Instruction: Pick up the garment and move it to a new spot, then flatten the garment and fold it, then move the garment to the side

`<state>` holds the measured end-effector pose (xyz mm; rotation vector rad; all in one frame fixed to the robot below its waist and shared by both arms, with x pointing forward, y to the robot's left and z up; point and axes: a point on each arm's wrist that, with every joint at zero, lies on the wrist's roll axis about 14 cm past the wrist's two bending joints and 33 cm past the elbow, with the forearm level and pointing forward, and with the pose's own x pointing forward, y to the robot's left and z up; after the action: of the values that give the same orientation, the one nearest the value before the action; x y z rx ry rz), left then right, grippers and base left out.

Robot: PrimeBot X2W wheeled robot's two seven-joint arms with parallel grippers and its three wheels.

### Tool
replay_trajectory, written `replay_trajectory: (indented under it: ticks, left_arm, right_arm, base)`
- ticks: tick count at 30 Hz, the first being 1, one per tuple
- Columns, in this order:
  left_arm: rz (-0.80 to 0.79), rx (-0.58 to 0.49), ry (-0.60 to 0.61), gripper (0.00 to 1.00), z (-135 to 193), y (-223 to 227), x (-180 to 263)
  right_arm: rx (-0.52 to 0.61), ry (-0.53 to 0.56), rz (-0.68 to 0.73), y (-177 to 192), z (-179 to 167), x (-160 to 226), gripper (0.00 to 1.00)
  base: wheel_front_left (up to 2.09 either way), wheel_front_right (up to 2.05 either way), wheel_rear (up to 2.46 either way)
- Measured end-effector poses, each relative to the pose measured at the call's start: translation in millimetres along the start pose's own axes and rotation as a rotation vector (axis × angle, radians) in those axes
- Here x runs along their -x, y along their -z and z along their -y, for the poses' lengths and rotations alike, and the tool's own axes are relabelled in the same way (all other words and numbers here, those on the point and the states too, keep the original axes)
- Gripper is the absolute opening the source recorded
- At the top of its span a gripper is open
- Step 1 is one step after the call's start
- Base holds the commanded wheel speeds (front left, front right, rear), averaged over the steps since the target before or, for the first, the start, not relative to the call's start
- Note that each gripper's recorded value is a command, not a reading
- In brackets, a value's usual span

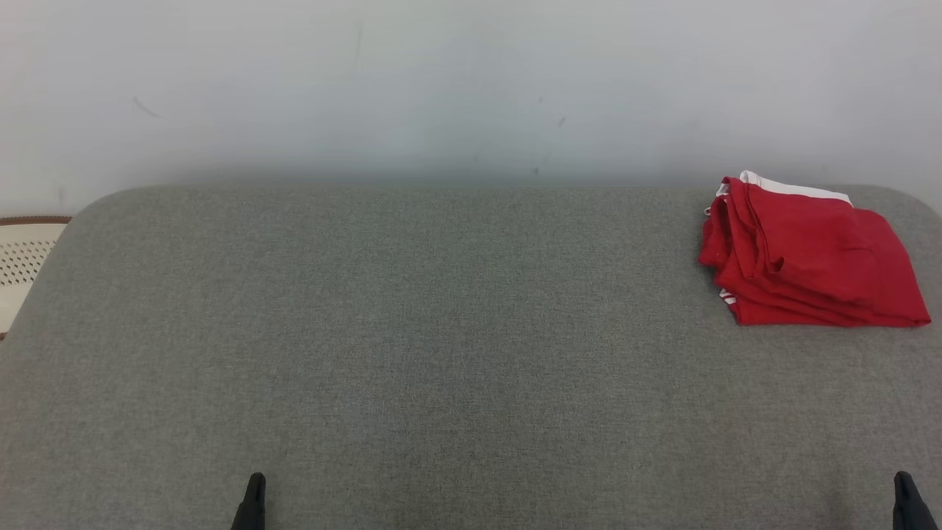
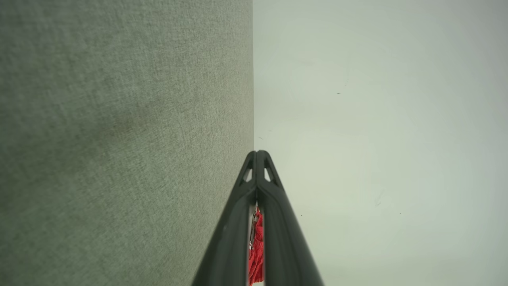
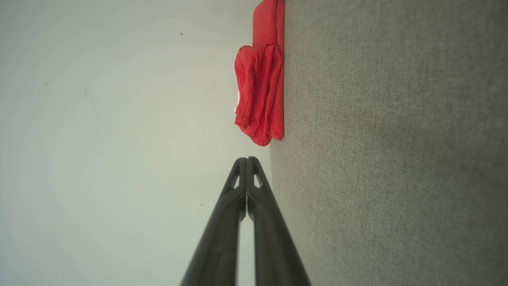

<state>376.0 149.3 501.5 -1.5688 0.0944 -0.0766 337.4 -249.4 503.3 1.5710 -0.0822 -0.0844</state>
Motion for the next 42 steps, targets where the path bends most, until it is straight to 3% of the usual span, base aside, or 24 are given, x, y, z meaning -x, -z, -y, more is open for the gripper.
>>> replay_trajectory:
  ticks: [42]
  left_arm:
    - [0.0, 0.0, 0.0, 0.0, 0.1, 0.1, 0.0]
  right_arm:
    - [-0.001, 0.0, 0.001, -0.4, 0.1, 0.2, 0.0]
  base:
    - [0.0, 0.0, 0.0]
